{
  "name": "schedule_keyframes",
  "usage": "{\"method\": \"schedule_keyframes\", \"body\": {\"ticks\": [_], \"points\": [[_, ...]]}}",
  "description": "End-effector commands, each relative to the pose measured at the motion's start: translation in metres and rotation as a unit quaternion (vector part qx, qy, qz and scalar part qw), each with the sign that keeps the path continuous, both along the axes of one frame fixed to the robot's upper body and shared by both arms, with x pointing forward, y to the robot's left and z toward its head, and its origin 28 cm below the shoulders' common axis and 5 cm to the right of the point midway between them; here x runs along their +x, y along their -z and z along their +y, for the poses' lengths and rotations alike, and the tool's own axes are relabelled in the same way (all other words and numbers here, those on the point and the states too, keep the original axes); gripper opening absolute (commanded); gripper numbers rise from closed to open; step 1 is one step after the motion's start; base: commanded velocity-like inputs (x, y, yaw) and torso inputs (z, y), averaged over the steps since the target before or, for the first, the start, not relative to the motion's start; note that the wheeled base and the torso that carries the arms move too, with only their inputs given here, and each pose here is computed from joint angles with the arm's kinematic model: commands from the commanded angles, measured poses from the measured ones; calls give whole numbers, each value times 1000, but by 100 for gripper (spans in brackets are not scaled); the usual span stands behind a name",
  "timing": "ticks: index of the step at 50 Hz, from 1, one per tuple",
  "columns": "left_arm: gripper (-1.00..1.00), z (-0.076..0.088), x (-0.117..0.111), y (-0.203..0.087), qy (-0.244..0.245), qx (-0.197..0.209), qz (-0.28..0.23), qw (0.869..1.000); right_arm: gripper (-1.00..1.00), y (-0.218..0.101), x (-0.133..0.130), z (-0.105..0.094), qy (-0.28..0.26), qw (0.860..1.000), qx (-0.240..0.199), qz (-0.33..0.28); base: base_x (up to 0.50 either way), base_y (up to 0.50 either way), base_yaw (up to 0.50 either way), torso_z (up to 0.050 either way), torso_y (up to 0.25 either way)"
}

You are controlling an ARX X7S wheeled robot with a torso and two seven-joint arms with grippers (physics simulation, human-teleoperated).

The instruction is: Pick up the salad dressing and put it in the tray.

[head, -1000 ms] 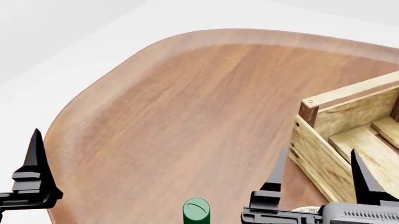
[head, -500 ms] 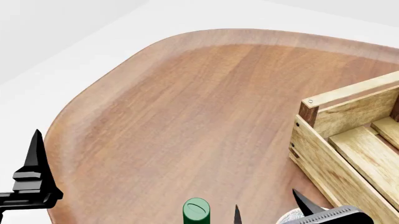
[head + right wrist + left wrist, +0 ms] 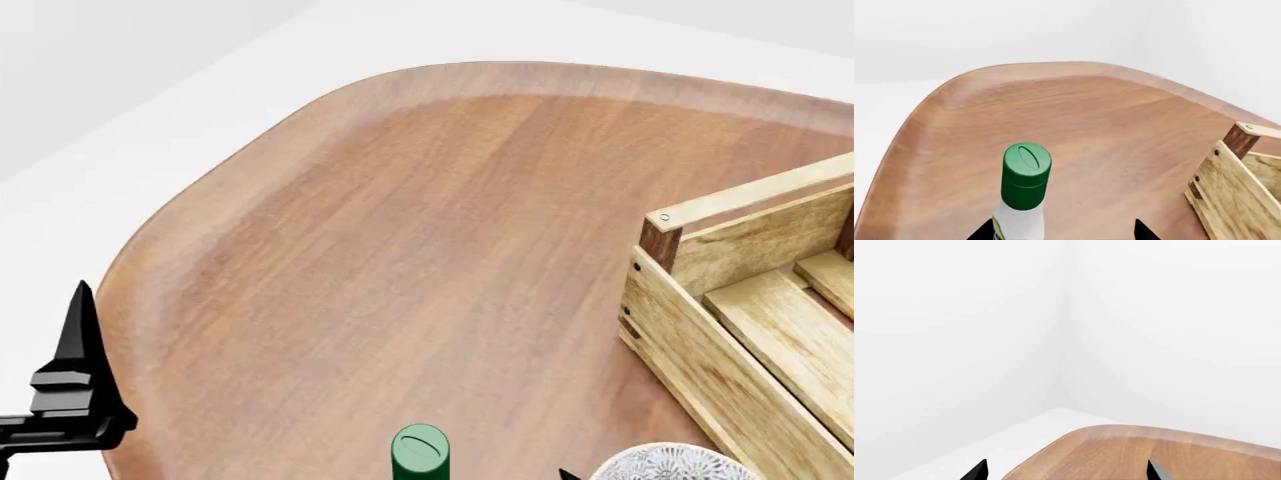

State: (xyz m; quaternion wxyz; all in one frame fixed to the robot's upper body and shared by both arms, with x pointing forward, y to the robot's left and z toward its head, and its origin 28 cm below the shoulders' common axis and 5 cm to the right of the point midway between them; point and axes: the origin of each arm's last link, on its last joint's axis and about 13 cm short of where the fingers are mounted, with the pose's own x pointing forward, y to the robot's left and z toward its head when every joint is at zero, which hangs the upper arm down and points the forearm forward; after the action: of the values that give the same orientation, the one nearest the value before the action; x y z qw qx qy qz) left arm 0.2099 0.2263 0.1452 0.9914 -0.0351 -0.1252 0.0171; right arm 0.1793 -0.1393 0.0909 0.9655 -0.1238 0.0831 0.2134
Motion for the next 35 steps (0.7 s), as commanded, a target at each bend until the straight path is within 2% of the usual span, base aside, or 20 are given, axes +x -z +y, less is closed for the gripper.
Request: {"method": "schedule_keyframes", "body": {"ticks": [1, 5, 11, 23, 28, 35], "points": [[100, 0, 0, 1, 0, 0, 1, 1000, 100, 8, 4, 7, -16, 1000, 14, 5, 0, 0, 0, 0, 0], [100, -1, 0, 1, 0, -1, 1, 1000, 100, 12, 5, 13, -24, 1000, 14, -1, 0, 0, 0, 0, 0], [100, 0, -1, 1, 0, -1, 1, 1000, 100, 24, 14, 24, -46, 998, 33, 25, 0, 0, 0, 0, 0], [100, 0, 0, 1, 0, -2, 2, 1000, 100, 39, 31, 33, -44, 996, 49, 54, 0, 0, 0, 0, 0], [100, 0, 0, 1, 0, -2, 2, 1000, 100, 49, 36, 33, -31, 997, 38, 55, 0, 0, 0, 0, 0], [100, 0, 0, 2, 1, -2, 2, 1000, 100, 52, 46, 30, 0, 998, 47, 53, 0, 0, 0, 0, 0]]}}
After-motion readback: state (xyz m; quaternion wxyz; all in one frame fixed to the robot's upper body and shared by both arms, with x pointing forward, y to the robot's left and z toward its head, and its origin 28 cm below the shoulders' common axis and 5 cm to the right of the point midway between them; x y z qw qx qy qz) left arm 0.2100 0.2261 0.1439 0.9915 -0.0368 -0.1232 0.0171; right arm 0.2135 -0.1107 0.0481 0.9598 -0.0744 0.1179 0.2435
